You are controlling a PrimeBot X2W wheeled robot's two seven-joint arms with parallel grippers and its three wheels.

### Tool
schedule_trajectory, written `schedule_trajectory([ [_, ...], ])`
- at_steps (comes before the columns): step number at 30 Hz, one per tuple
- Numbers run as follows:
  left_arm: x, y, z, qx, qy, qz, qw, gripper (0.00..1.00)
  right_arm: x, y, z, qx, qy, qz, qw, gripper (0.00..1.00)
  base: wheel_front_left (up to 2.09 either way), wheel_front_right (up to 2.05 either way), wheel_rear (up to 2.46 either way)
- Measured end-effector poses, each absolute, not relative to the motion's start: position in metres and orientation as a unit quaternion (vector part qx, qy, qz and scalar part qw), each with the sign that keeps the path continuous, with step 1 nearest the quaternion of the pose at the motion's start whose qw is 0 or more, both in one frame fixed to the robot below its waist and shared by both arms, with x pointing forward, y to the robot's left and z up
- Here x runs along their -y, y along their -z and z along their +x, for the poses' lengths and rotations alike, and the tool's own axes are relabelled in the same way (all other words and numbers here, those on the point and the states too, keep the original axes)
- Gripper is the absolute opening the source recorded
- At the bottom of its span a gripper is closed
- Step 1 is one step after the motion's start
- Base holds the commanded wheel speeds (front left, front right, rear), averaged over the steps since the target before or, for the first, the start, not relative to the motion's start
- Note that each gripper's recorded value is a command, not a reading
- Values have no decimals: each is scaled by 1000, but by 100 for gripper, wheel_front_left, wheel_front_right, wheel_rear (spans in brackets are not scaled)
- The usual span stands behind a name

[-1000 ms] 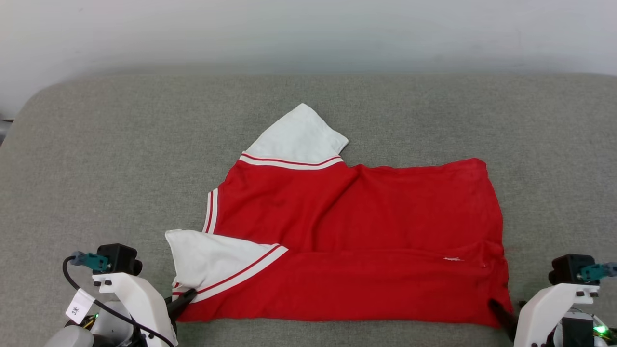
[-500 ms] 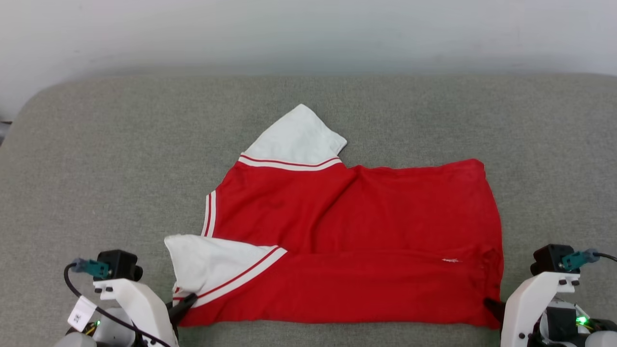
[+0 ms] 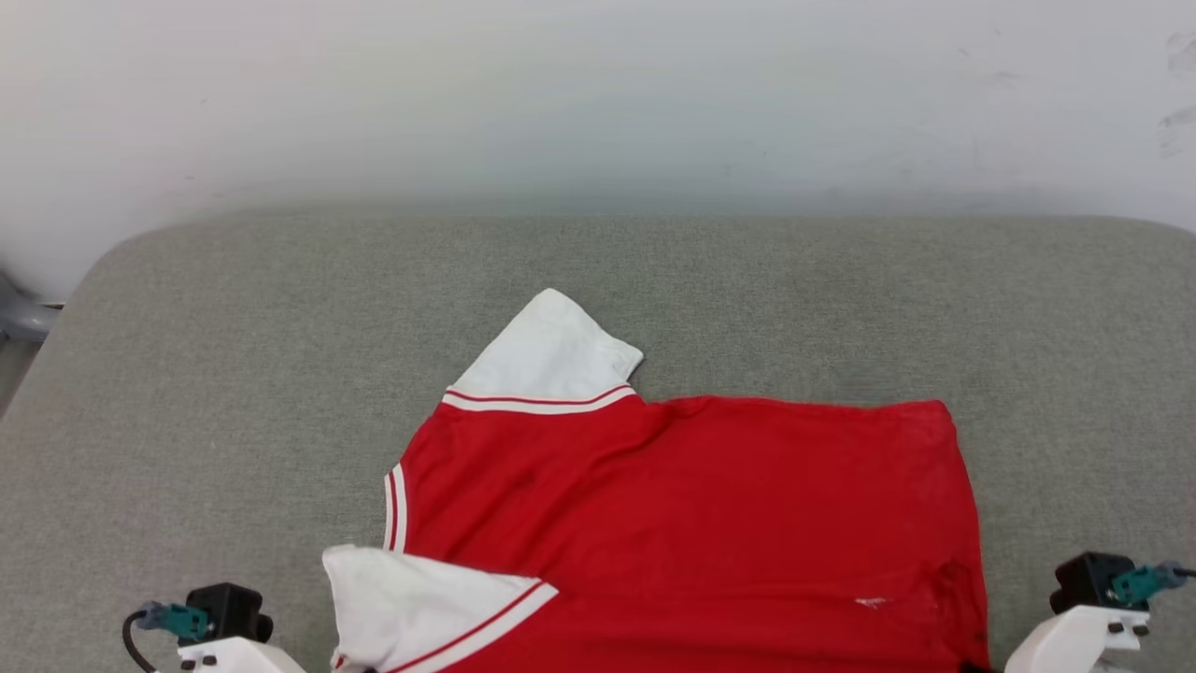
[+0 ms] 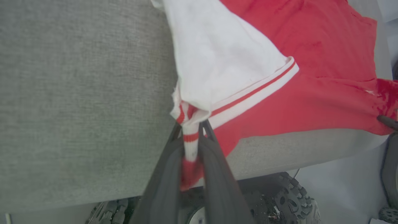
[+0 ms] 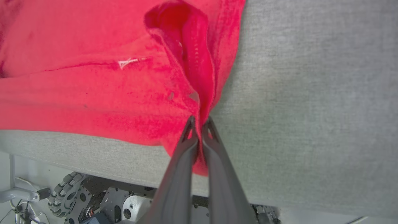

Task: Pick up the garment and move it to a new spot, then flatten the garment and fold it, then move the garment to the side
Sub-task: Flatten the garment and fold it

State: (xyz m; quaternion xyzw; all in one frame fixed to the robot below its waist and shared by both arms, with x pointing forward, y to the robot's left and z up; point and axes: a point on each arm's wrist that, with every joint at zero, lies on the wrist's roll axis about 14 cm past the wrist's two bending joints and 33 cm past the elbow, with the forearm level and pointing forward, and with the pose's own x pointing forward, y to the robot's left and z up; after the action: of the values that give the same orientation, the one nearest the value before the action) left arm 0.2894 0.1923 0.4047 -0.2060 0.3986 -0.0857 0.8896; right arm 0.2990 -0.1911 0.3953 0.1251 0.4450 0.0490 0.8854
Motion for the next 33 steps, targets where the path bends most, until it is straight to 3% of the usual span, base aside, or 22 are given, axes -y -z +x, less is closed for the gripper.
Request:
schedule_trajectory([
  [6, -189, -393, 279, -418, 81, -218, 878, 0, 194, -384, 283, -461, -36, 139, 875, 3, 0, 0, 0],
  [7, -188, -391, 279, -421, 82, -218, 877, 0, 193, -384, 284, -457, -36, 142, 877, 70, 0, 0, 0],
  [8, -186, -390, 280, -420, 81, -219, 877, 100, 190, -385, 287, -445, -37, 145, 883, 100, 0, 0, 0],
  [11, -186, -396, 293, -397, 86, -209, 890, 100, 189, -395, 299, -397, -36, 145, 906, 100, 0, 0, 0],
  [16, -195, -426, 329, -313, 86, -167, 931, 100, 194, -436, 331, -253, -28, 127, 959, 100, 0, 0, 0],
  [20, -203, -455, 358, -237, 67, -141, 959, 100, 201, -469, 347, -152, -19, 86, 984, 100, 0, 0, 0],
  [27, -196, -504, 406, -115, 70, -99, 986, 100, 202, -504, 365, -65, -14, 64, 996, 100, 0, 0, 0],
  [33, -185, -528, 453, -58, 77, -98, 991, 100, 197, -521, 383, -31, -17, 61, 997, 100, 0, 0, 0],
])
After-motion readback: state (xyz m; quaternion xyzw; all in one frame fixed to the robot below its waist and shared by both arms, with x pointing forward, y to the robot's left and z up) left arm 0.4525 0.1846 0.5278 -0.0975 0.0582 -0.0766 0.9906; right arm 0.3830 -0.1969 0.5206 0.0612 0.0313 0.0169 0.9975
